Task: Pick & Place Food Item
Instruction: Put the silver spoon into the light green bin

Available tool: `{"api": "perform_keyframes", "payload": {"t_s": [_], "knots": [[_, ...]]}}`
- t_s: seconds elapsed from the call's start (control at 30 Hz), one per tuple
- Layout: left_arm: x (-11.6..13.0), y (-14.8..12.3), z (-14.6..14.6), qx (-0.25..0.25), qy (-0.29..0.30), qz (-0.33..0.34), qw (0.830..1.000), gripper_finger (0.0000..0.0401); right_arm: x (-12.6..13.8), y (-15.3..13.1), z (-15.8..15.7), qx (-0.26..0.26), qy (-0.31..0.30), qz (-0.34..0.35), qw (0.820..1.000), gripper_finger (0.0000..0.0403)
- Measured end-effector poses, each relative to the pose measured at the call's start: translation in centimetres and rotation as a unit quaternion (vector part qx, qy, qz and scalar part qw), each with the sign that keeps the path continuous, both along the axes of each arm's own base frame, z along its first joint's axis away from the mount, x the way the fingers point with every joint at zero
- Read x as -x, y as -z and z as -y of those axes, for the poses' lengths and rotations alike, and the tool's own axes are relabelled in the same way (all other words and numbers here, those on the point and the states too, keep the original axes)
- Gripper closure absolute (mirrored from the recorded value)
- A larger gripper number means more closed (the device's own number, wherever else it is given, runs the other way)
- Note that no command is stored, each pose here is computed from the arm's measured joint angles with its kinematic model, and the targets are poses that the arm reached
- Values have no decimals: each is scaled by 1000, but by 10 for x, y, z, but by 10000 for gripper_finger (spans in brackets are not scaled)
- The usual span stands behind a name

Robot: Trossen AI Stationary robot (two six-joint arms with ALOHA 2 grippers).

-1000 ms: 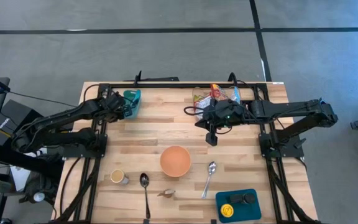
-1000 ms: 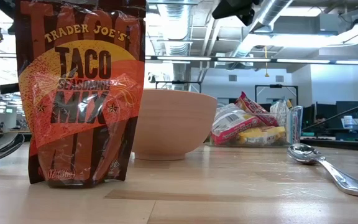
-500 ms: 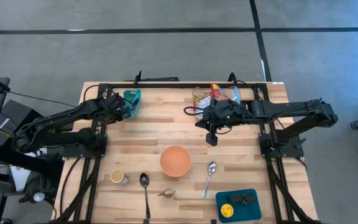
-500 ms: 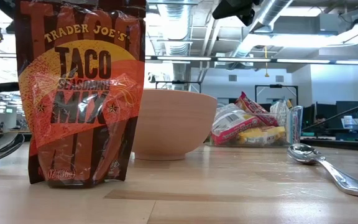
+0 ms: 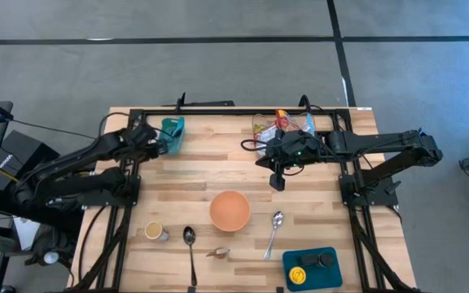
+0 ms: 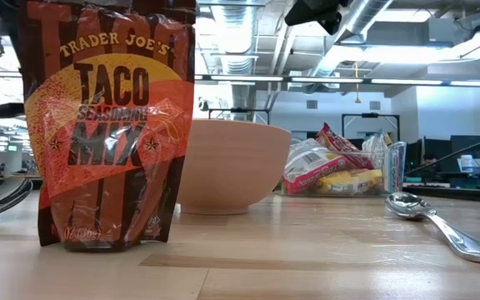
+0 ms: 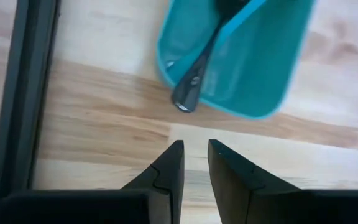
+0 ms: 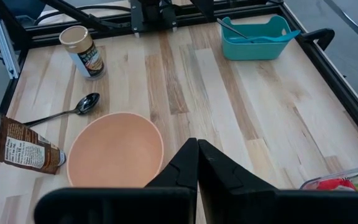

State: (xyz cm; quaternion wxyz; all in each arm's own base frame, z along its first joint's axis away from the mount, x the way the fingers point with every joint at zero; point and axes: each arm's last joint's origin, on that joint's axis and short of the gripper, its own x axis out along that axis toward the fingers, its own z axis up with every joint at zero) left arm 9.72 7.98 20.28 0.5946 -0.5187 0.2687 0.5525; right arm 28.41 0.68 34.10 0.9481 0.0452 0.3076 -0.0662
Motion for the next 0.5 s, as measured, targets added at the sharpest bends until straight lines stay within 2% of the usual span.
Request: {"api": "perform_keyframes", "payload": {"t_s": [0.23,0.37,0.5], "knots": [[3,-16,7,-51,22,81,995,335,0,0,0,0,0,0,1000,403],[-6,-26,10,-98,78,130,984,335,0,0,0,0,0,0,1000,403],[-18,-35,13,-149,145,163,965,335,0,0,0,-4,4,1,1000,403]]}}
